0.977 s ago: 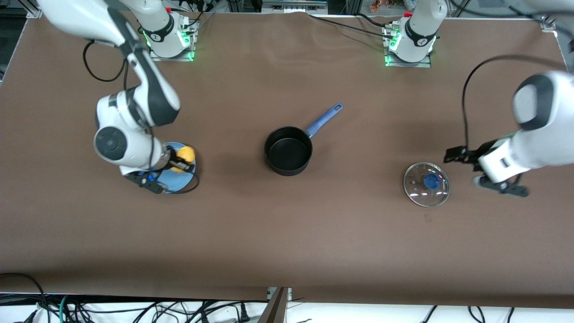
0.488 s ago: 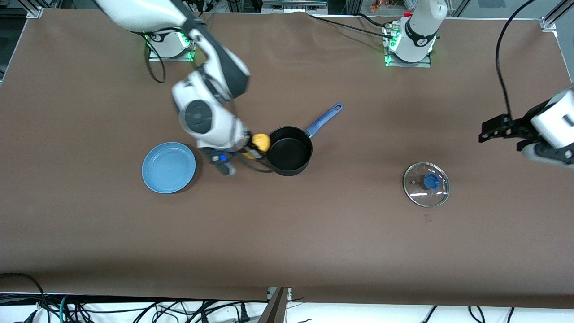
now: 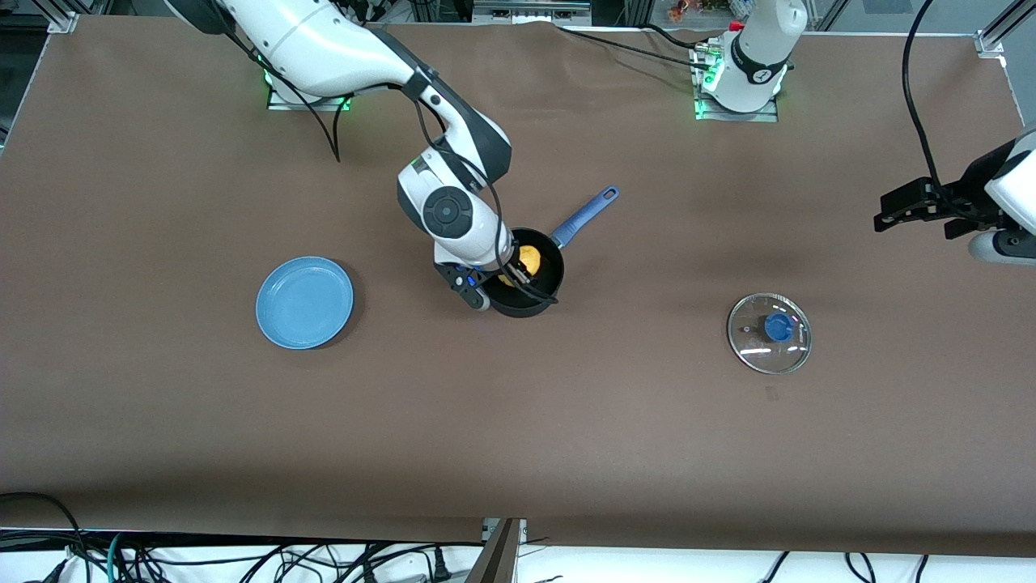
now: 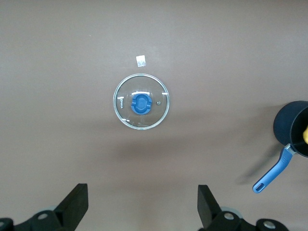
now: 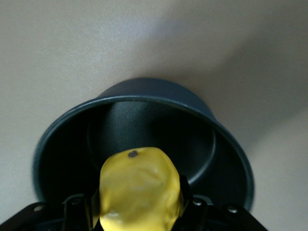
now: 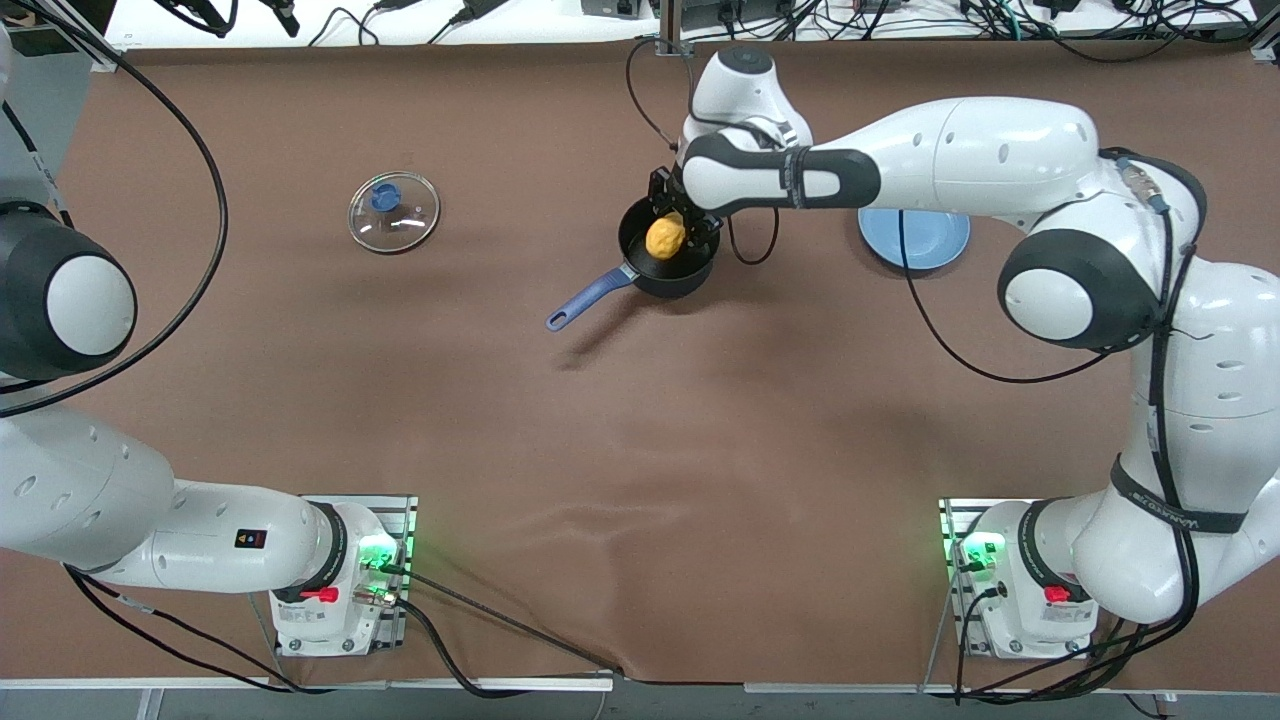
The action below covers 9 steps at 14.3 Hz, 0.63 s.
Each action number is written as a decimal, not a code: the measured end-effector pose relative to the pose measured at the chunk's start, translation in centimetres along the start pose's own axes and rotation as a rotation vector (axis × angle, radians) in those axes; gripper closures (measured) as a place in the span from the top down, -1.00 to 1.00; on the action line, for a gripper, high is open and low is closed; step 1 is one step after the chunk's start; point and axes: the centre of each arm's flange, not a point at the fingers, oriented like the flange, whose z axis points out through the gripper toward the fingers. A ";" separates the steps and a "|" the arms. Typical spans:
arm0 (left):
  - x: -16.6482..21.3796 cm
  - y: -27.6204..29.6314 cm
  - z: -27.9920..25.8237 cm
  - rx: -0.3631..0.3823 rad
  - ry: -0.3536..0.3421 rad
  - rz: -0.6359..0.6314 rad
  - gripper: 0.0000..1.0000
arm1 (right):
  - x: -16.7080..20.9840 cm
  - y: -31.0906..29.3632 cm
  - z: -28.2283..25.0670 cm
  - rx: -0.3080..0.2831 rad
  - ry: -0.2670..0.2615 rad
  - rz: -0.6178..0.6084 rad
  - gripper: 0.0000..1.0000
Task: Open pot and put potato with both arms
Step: 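Carry the potato with the right gripper over the black pot, then open the right gripper to drop the potato into the pot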
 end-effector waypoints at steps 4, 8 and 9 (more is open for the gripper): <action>0.0 0.5 0.0 -0.001 -0.001 0.001 1.00 | 0.0 0.3 2.6 -0.013 0.027 -0.029 0.40; 0.0 -0.1 0.0 -0.002 -0.001 -0.009 1.00 | -0.3 -0.7 1.1 0.020 0.040 -0.044 1.00; 0.0 -0.1 0.0 -0.002 -0.001 -0.008 1.00 | -0.3 -1.2 -0.1 0.037 0.046 -0.047 1.00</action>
